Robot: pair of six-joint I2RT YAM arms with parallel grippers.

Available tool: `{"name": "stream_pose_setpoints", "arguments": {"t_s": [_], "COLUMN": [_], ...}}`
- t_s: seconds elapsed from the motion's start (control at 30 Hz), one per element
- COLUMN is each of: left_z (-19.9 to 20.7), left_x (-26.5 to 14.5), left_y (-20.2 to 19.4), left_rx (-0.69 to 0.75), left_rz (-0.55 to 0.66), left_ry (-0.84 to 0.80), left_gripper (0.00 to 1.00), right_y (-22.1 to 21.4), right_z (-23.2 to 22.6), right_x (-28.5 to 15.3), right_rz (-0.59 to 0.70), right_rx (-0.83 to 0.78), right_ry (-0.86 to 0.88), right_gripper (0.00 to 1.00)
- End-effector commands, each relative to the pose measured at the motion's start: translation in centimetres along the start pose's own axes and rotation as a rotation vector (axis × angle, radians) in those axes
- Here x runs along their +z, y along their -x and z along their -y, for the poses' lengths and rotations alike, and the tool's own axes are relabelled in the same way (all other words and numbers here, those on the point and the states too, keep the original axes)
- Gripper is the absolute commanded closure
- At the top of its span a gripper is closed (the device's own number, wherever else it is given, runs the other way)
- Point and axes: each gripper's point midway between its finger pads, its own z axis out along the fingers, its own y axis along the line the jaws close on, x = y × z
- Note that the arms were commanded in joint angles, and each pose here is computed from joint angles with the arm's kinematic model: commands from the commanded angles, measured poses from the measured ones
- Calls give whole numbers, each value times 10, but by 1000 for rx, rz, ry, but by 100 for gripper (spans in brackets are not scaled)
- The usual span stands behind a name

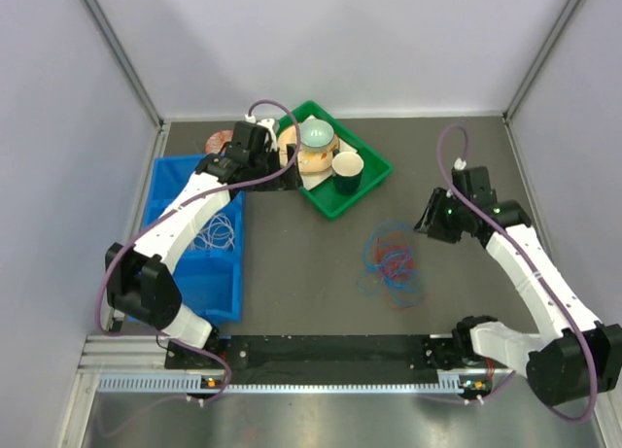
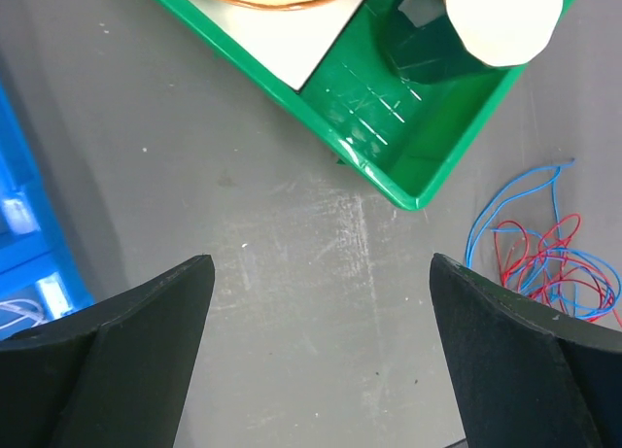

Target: Untangle the cables

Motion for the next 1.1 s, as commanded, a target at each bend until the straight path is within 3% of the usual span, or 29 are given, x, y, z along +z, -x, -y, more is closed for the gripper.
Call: {"name": "stream_pose_setpoints", "arguments": {"t_s": [0.0, 0.27, 0.43, 0.5, 0.53, 0.57, 0.63, 0.67, 0.83, 0.93, 1.07], "left_z": [12, 20, 25, 25, 26, 26, 25, 24, 15, 16, 10], "left_x": [3, 14, 15, 16, 16, 15, 10, 5, -4, -5, -9], "left_y": [10, 2, 1, 2, 2, 3, 7, 10, 16, 25, 41], "left_rx": [12, 5, 12, 7, 9, 9, 14, 19, 25, 27, 23], "left_rz": [27, -7, -11, -15, -13, -13, -3, 11, 25, 39, 99], "left_ry": [-55, -77, -85, -80, -81, -79, -68, -63, 2, 11, 62], "left_gripper": [3, 4, 4, 4, 4, 4, 5, 5, 4, 3, 2], "right_y": [-41, -80, -85, -81, -78, -68, -48, -23, 93, 121, 113], "right_z": [8, 14, 3, -4, -7, -17, -29, -44, -84, -107, -121], "right_x": [1, 23, 58, 76, 81, 81, 66, 47, -112, -181, -198], "right_rz": [-94, -157, -161, -163, -163, -155, -104, -19, 500, 623, 600], "right_rx": [19, -26, -14, -14, -10, -11, -16, -25, -145, -188, -172], "right_ry": [-4, -97, -52, -40, -38, -26, -12, 29, 156, 243, 338], "right_gripper": [59, 46, 39, 48, 62, 100, 100, 100, 100, 100, 100]}}
